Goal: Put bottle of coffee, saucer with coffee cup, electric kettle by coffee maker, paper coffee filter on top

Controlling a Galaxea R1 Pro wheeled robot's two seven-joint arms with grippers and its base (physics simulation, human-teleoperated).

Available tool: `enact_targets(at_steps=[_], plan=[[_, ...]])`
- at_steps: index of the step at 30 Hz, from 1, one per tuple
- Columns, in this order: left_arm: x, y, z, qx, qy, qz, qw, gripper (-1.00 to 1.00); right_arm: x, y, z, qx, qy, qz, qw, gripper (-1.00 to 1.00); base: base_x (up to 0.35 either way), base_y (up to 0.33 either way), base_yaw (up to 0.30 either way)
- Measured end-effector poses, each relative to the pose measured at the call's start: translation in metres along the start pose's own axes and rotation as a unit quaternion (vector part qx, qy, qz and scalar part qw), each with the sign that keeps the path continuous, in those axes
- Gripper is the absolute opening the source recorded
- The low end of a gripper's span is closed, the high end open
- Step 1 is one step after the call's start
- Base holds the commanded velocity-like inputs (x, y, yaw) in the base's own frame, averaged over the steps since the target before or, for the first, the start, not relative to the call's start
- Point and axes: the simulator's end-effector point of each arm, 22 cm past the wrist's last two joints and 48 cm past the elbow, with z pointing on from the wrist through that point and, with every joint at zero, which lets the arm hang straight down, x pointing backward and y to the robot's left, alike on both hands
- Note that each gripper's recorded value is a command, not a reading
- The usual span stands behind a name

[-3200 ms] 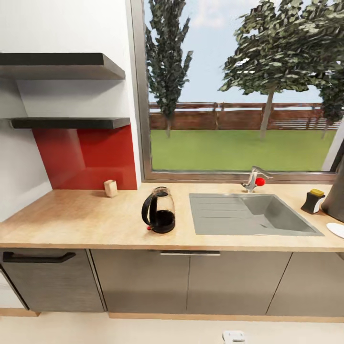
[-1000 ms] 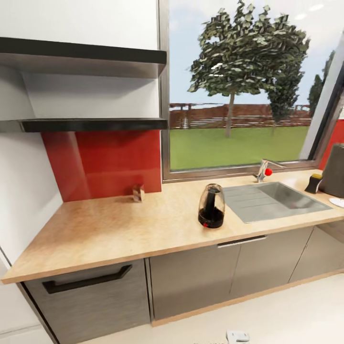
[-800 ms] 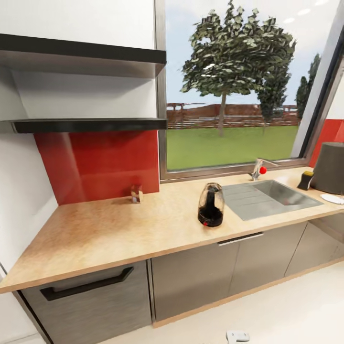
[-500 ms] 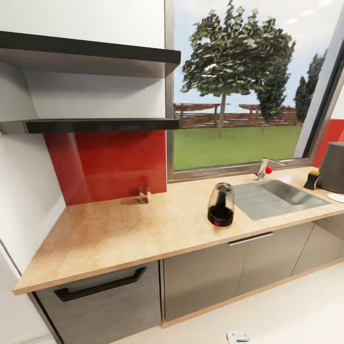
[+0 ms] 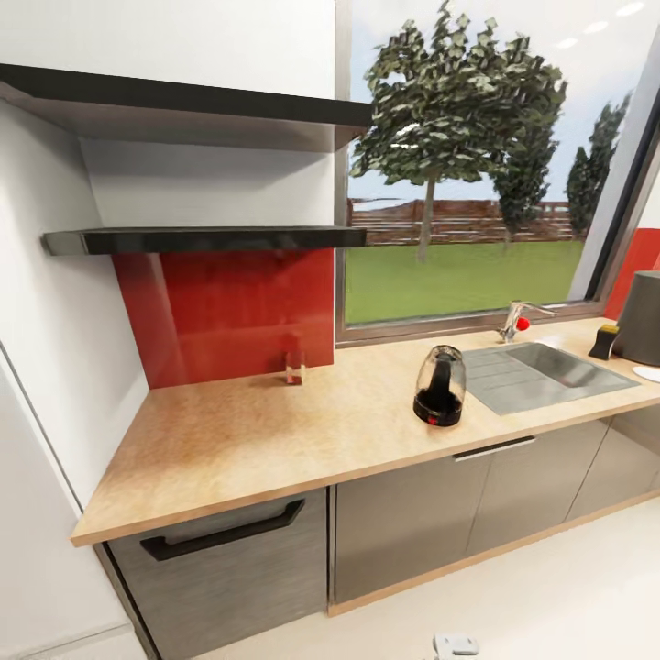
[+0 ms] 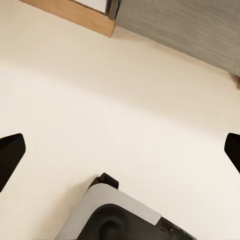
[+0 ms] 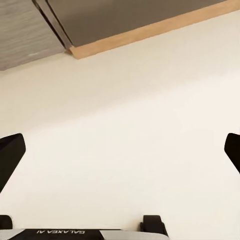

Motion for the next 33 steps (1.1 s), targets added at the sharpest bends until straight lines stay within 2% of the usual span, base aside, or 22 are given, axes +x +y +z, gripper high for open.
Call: enact_targets(at_steps=[1,3,5,6,9,11,14,15,16,17,18,20,21,24,26,30,33], plan=[[0.014,0.023,-0.005,-0.033,0.015,0.007,0.9993,1.00,-0.001,0.000,0.000,0.000,-0.001,-0.002,1.0000,1.00,0.000,0.000,0.000],[0.021,0.032,-0.008,-0.045,0.023,0.010,0.9987,1.00,-0.011,0.007,0.000,-0.006,-0.015,0.002,0.9999,1.00,0.000,0.000,0.000],[0.022,0.033,-0.008,-0.047,0.024,0.012,0.9985,1.00,-0.036,0.017,0.000,-0.016,-0.049,0.008,0.9986,1.00,0.000,0.000,0.000],[0.022,0.034,-0.009,-0.048,0.025,0.013,0.9985,1.00,-0.065,0.029,-0.003,-0.028,-0.093,0.015,0.9952,1.00,0.000,0.000,0.000],[0.025,0.034,-0.009,-0.046,0.029,0.021,0.9983,1.00,-0.126,0.046,-0.017,-0.045,-0.189,0.047,0.9798,1.00,0.000,0.000,0.000],[0.029,0.032,-0.010,-0.042,0.034,0.034,0.9979,1.00,-0.152,0.054,-0.026,-0.054,-0.225,0.058,0.9710,1.00,0.000,0.000,0.000],[0.038,0.027,-0.011,-0.029,0.049,0.073,0.9957,1.00,-0.196,0.067,-0.043,-0.066,-0.277,0.076,0.9555,1.00,0.000,0.000,0.000],[0.040,0.025,-0.011,-0.026,0.052,0.082,0.9949,1.00,-0.205,0.068,-0.047,-0.065,-0.287,0.081,0.9522,1.00,0.000,0.000,0.000],[0.044,0.021,-0.011,-0.019,0.058,0.099,0.9932,1.00,-0.221,0.067,-0.054,-0.057,-0.304,0.092,0.9464,1.00,0.000,0.000,0.000],[0.047,0.019,-0.012,-0.015,0.061,0.108,0.9922,1.00,-0.236,0.063,-0.061,-0.043,-0.320,0.103,0.9409,1.00,0.000,0.000,0.000],[0.052,0.014,-0.012,-0.007,0.067,0.124,0.9901,1.00,-0.243,0.060,-0.065,-0.034,-0.327,0.110,0.9379,1.00,0.000,0.000,0.000],[0.059,0.006,-0.013,0.004,0.075,0.147,0.9863,1.00,-0.268,0.051,-0.082,-0.002,-0.353,0.135,0.9258,1.00,0.000,0.000,0.000],[0.060,0.005,-0.013,0.005,0.076,0.151,0.9857,1.00,-0.275,0.049,-0.086,0.004,-0.359,0.141,0.9224,1.00,0.000,0.000,0.000],[0.062,0.003,-0.013,0.007,0.078,0.160,0.9840,1.00,-0.309,0.048,-0.115,0.022,-0.395,0.161,0.9044,1.00,0.000,0.000,0.000],[0.063,0.003,-0.013,0.007,0.078,0.162,0.9837,1.00,-0.322,0.051,-0.126,0.026,-0.400,0.159,0.9022,1.00,0.000,0.000,0.000],[0.064,0.003,-0.013,0.008,0.078,0.163,0.9835,1.00,-0.341,0.055,-0.143,0.041,-0.393,0.151,0.9064,1.00,0.000,0.000,0.000],[0.064,0.002,-0.013,0.008,0.078,0.163,0.9834,1.00,-0.358,0.052,-0.167,0.061,-0.395,0.161,0.9023,1.00,0.000,0.000,0.000]])
